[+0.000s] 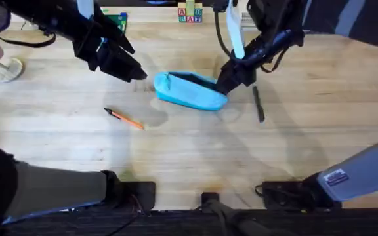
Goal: Unzip the bag, pick up the pens from the table one at a time and place them inside, then zip the bag closed.
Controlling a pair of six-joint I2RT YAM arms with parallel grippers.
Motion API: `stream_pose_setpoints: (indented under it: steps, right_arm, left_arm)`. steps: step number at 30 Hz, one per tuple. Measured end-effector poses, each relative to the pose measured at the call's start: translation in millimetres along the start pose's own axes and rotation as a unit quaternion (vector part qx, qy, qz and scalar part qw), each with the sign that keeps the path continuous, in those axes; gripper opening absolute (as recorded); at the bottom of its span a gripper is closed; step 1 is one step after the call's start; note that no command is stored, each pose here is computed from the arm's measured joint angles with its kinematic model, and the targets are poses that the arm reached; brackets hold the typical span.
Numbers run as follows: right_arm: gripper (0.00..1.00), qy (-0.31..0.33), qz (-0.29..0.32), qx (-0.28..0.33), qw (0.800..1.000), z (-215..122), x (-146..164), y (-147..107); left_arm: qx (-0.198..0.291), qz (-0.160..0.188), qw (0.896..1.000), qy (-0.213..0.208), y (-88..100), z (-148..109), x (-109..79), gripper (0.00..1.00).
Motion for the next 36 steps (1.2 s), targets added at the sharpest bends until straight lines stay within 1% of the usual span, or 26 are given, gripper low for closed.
stream_pose_setpoints:
  steps: [6, 10, 11, 12, 17, 18, 19, 29, 36]
  right_arm:
    - [0.029, 0.015, 0.007, 0.011, 1.0, 12, -1, -4]
    - [0.031, 0.017, 0.008, 0.013, 1.0, 13, -1, -5]
    - [0.066, 0.017, 0.008, 0.013, 1.0, 13, -1, -5]
    - [0.141, 0.017, 0.009, 0.013, 1.0, 13, -1, -5]
    - [0.858, 0.018, 0.009, 0.014, 1.0, 13, 0, -5]
    - [0.959, 0.018, 0.008, 0.014, 1.0, 13, 0, -5]
    - [0.986, 0.019, 0.008, 0.014, 1.0, 13, 0, -5]
    - [0.996, 0.018, 0.009, 0.014, 1.0, 13, 0, -5]
    - [0.997, 0.017, 0.033, 0.012, 0.999, 13, -1, -4]
  left_arm:
    - [0.0, 0.0, 1.0, 0.0, 0.0, 0, 0.0, 0.996]
    - [0.0, 0.0, 1.0, 0.0, 0.0, 0, 0.0, 0.995]
    - [0.0, 0.0, 1.0, 0.0, 0.0, 0, -0.1, 0.995]
    - [0.0, 0.0, 1.0, 0.0, 0.0, 0, 0.0, 0.995]
    - [0.0, 0.0, 1.0, 0.0, 0.0, 0, 0.0, 0.995]
    - [0.0, 0.0, 1.0, 0.0, 0.0, 0, 0.0, 0.995]
    - [0.0, 0.0, 1.0, 0.0, 0.0, 0, 0.0, 0.995]
    - [0.0, 0.0, 1.0, 0.0, 0.0, 0, 0.0, 0.996]
    - [0.0, 0.0, 1.0, 0.0, 0.0, 0, 0.0, 0.996]
Point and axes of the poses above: each hand's point on the last joint's axis, 136 mm out from that joint toward the fingers, its own z axis out along the fingers, its own x axis along the line the jaws close on, y = z × x, the point moved 5 cm from there along -z, back along the fingers, and after that the axes turned 13 degrees about -z, right-handed, at the moved point
